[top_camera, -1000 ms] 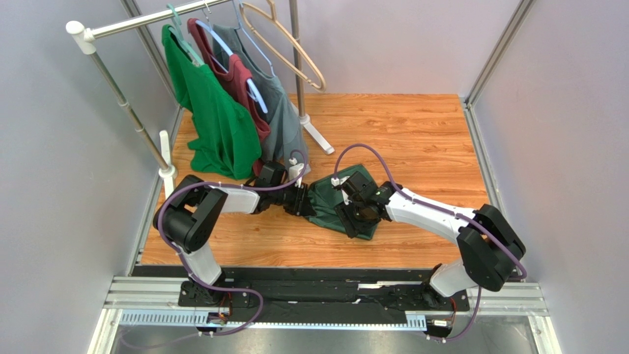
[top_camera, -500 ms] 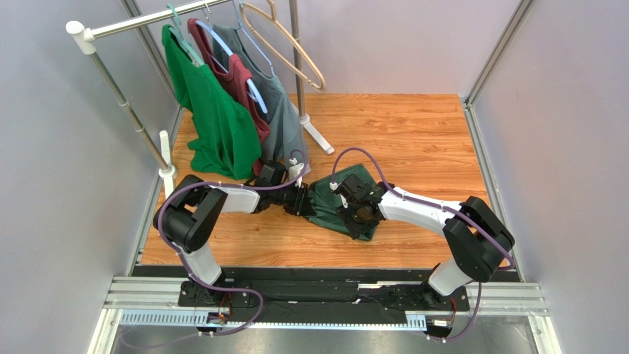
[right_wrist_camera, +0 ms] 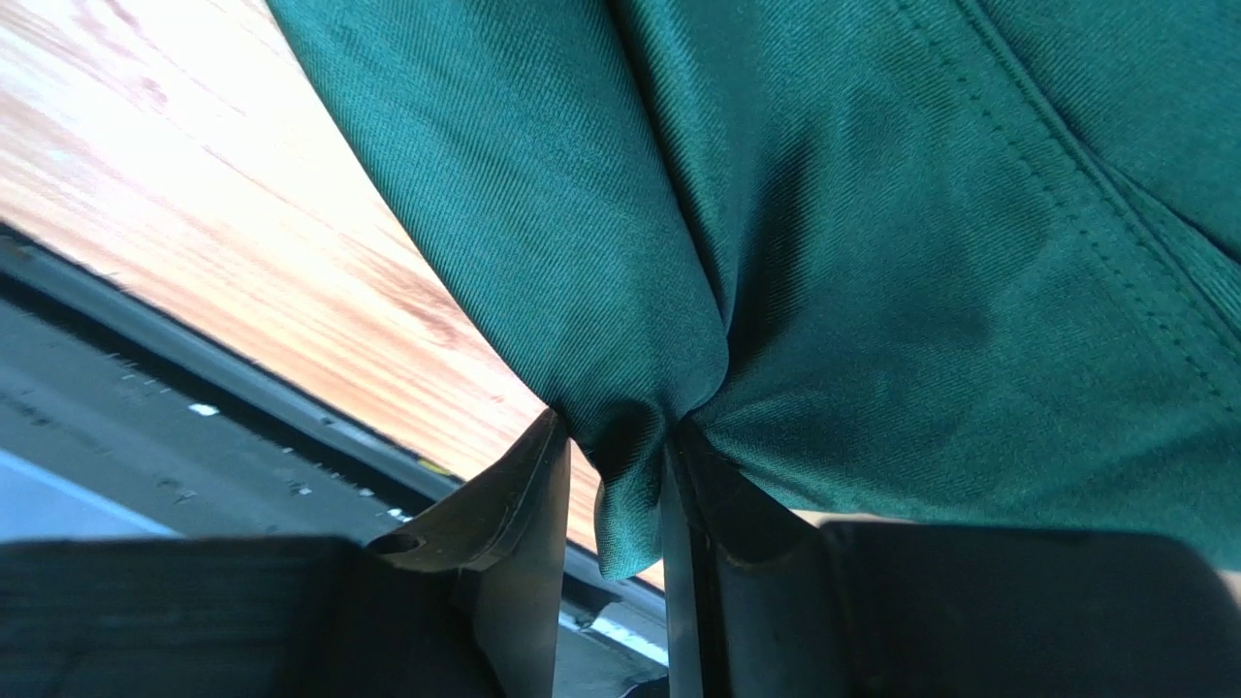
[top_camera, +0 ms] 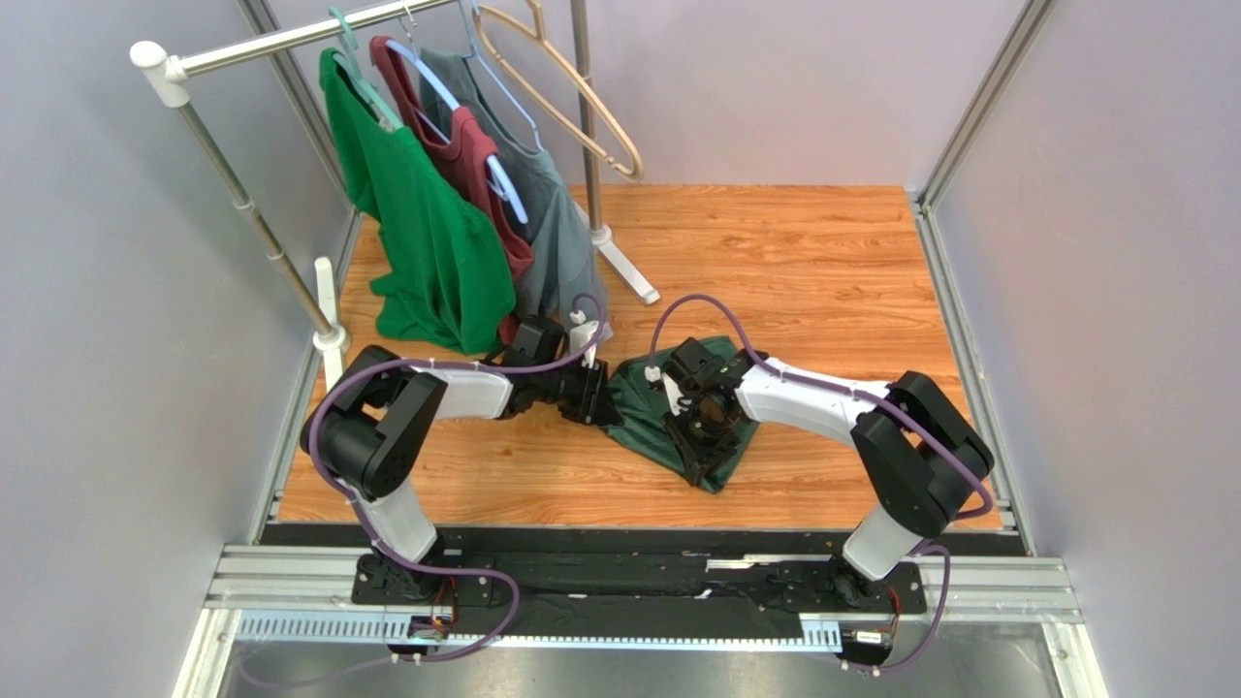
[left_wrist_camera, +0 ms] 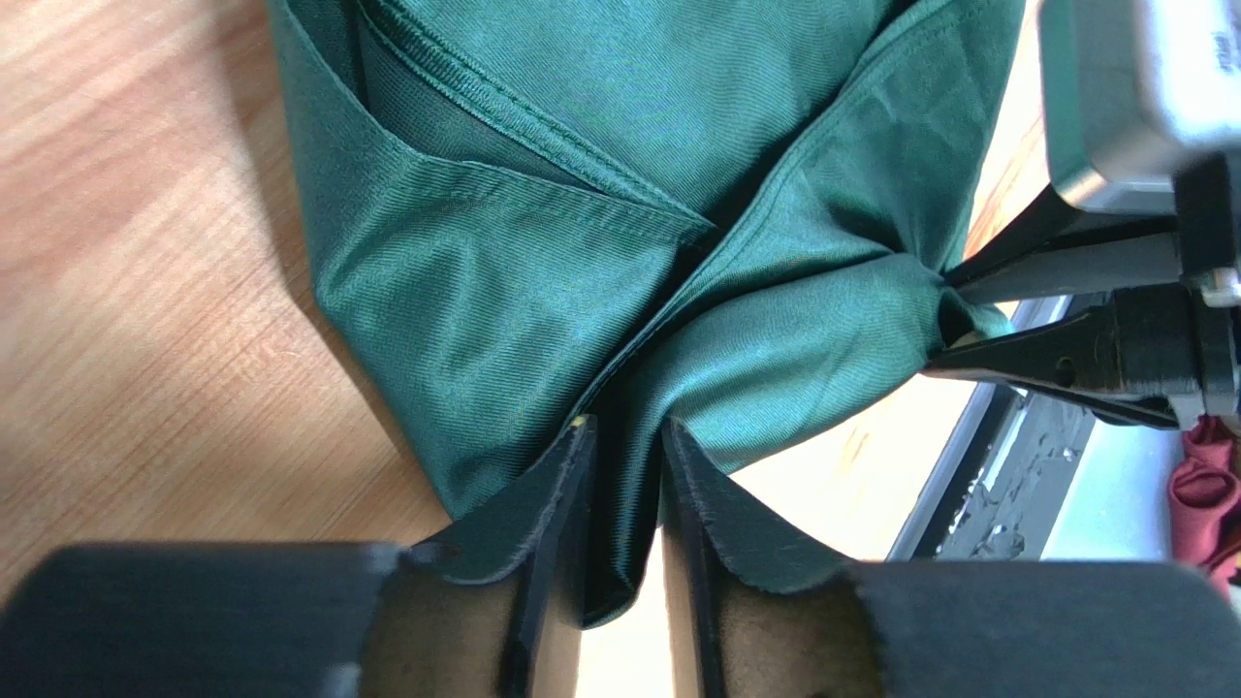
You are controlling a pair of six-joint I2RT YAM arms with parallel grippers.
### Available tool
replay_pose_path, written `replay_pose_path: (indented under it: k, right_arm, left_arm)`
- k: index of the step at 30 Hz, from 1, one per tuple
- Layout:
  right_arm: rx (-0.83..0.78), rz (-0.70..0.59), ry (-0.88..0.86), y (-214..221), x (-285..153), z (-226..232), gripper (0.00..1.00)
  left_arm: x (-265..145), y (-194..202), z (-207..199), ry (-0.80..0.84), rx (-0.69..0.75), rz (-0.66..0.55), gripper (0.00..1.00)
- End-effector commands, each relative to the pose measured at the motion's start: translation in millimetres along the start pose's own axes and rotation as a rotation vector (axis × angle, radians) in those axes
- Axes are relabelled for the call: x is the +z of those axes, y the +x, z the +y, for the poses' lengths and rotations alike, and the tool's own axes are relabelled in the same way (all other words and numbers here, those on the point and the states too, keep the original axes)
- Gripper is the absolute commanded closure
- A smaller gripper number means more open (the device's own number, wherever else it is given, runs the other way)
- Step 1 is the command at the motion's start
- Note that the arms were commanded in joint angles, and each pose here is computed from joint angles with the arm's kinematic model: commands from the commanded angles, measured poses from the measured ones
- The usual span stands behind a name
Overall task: Fold the napkin, place the utensils inside, and roll it up
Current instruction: Roll the napkin with the utensil
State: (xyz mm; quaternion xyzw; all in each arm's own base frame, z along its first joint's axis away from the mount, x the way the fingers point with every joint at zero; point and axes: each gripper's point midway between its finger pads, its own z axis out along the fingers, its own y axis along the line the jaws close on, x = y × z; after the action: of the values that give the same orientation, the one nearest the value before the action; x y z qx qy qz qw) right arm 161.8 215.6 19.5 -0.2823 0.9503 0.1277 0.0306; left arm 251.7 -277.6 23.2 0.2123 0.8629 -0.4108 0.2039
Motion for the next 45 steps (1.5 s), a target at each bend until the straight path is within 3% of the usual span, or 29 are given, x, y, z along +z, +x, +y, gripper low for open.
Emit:
replay_pose_path:
  k: [1, 6, 12, 30, 45]
  right_arm:
    - [0.067, 0.037, -0.098, 0.3, 8.8, 7.7, 0.80]
    - [0.097, 0.057, -0.125, 2.9, 16.4, 4.2, 0.80]
    - [0.121, 0.069, -0.154, 5.3, 22.3, 0.3, 0.81]
    - [0.187, 0.104, -0.266, 2.8, 39.6, -3.8, 0.84]
    - [0.209, 0.108, -0.294, 0.9, 42.6, -6.9, 0.84]
  left_arm:
    - [-11.0, -6.6, 7.0, -0.067, -0.008, -0.019, 0.61]
    - [-21.4, -26.3, 2.6, -0.080, 0.002, -0.083, 0.40]
    - [-42.5, -50.0, 2.1, -0.149, 0.016, -0.189, 0.31]
    - [-29.9, -46.6, 12.0, -0.002, -0.015, -0.254, 0.30]
    - [-5.7, -60.6, 33.4, -0.017, 0.015, -0.240, 0.34]
